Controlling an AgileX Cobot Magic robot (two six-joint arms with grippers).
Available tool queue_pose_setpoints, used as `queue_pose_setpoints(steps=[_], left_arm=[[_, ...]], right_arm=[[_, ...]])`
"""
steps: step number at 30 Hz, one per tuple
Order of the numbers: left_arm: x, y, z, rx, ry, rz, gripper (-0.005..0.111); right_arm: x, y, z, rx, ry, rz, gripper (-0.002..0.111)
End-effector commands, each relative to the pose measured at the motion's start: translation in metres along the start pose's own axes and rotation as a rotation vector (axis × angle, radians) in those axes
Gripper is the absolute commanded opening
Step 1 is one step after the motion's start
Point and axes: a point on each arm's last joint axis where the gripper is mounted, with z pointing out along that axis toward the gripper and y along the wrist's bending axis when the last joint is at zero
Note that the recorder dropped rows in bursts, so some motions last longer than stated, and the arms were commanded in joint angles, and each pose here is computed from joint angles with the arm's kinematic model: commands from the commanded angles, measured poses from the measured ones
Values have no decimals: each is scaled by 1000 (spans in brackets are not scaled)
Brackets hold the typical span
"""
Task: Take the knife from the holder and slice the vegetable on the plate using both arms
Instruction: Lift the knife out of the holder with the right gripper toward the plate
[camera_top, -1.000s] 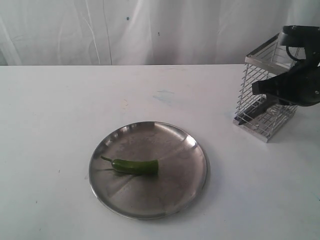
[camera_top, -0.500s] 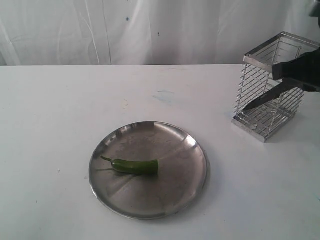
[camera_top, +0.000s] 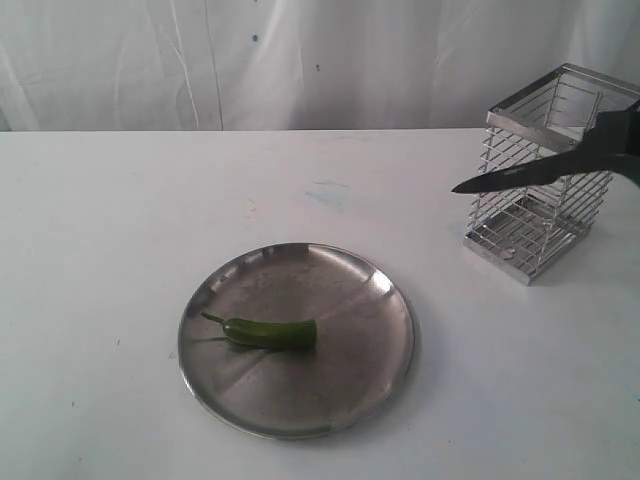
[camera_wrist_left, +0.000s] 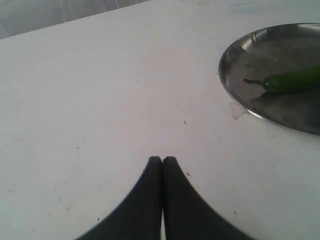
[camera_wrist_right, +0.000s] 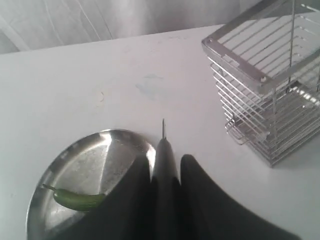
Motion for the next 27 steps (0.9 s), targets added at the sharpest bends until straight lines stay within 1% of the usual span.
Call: queue_pose_setpoints(steps=[1, 2, 3, 4, 5, 6, 8, 11, 13, 14, 16, 17, 18, 20, 22, 23, 25, 27], left_arm=[[0, -1, 0, 6, -7, -16, 0], [0, -1, 0, 6, -7, -16, 0], [0, -1, 0, 6, -7, -16, 0], [0, -1, 0, 6, -7, -16, 0], [0, -1, 0, 6, -7, -16, 0], [0, -1, 0, 6, -7, -16, 0], [0, -1, 0, 6, -7, -16, 0], [0, -1, 0, 6, -7, -16, 0], [-2, 0, 0, -2, -33, -17, 0], [-5, 0, 0, 5, -62, -75, 0], [-10, -5, -1, 84, -99, -459, 0], [-11, -7, -1, 112, -101, -579, 0], [-12, -8, -1, 134, -102, -662, 0], [-12, -10, -1, 159, -98, -739, 0], [-10, -14, -2, 188, -57, -776, 0], [-9, -16, -2, 212, -29, -814, 0], [-8, -21, -3, 264, 15, -900, 0], [-11, -24, -4, 314, 14, -1007, 0]], right_arm=[[26, -1, 13, -93, -21, 96, 0], [29, 3, 14, -144, -17, 106, 0], [32, 11, 14, -256, -20, 106, 0], [33, 17, 12, -316, -17, 107, 0], [34, 24, 10, -412, -12, 111, 0], [35, 27, 9, -440, -2, 121, 0], [35, 26, 9, -435, 2, 120, 0], [35, 21, 11, -381, -18, 114, 0], [39, 20, 13, -376, -5, 122, 0], [42, 20, 14, -388, 10, 125, 0], [48, 22, 15, -417, 52, 129, 0], [51, 22, 16, -434, 76, 133, 0], [54, 24, 18, -456, 102, 134, 0], [58, 27, 19, -511, 159, 131, 0], [61, 31, 20, -577, 197, 84, 0], [63, 33, 20, -621, 218, 63, 0], [64, 35, 23, -663, 241, 82, 0], [63, 35, 26, -685, 228, 93, 0]])
